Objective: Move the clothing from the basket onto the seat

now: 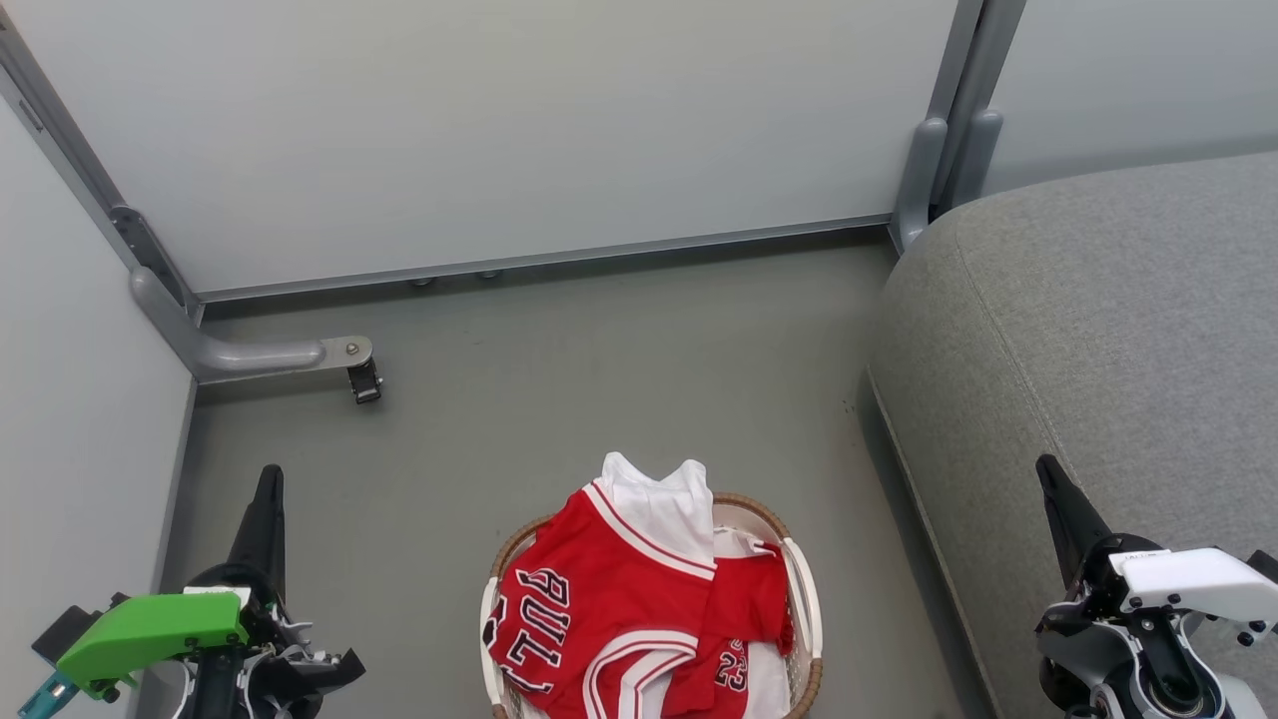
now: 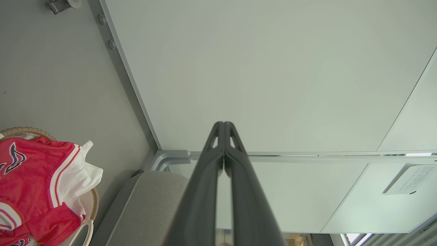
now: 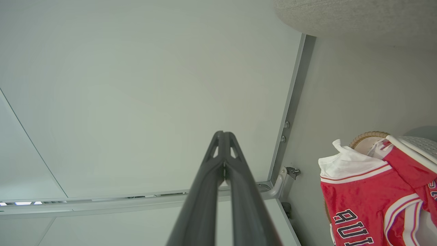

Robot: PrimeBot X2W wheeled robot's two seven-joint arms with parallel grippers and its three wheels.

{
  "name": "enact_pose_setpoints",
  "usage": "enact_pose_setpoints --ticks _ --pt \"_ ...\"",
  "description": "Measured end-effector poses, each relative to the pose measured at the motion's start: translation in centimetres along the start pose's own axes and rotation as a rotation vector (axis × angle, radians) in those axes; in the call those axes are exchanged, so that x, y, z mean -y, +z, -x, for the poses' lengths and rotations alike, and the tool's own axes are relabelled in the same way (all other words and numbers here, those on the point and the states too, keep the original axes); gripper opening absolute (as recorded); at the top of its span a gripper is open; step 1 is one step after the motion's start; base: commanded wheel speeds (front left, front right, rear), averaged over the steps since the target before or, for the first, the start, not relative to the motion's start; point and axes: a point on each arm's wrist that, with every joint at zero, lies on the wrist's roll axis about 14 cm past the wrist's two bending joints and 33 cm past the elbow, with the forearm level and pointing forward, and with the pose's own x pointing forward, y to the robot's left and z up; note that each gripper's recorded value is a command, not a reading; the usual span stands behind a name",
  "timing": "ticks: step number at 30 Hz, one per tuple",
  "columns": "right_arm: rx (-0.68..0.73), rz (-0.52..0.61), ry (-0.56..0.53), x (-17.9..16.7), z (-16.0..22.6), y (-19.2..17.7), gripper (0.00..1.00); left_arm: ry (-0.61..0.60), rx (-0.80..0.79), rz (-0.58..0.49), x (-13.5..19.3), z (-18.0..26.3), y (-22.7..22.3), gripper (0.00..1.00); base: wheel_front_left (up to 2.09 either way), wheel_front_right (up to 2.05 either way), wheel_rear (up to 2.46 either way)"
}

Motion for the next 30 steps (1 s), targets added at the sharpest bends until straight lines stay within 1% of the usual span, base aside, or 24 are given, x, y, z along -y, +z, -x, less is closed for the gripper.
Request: enact_pose_setpoints --ticks 3,4,8,12,15,30 --pt "0.000 0.000 0.000 0.0 0.0 0.0 0.00 0.000 0.000 0.000 0.0 0.0 0.0 0.00 0.00 0.00 0.00" --pt "0.000 -0.001 -0.006 0.2 0.0 0.0 1.00 0.005 0.000 0.001 -0.2 0.0 0.0 1.00 0.00 0.00 0.00" --pt "0.001 -0.016 -0.063 2.1 0.9 -0.3 1.00 0.067 -0.001 0.015 -2.2 0.9 -0.3 1.00 0.00 0.00 0.00" --pt "0.004 0.004 -0.063 2.1 0.9 -0.3 1.00 0.077 0.006 -0.012 -2.5 1.0 -0.3 1.00 0.00 0.00 0.00" --pt "0.003 0.046 -0.064 2.1 0.9 -0.3 1.00 0.084 0.003 -0.055 -2.6 0.9 -0.4 1.00 0.00 0.00 0.00" --pt "-0.006 0.354 -0.049 1.4 0.4 -0.3 1.00 0.099 -0.021 -0.413 -2.9 0.8 -0.2 1.00 0.00 0.00 0.00"
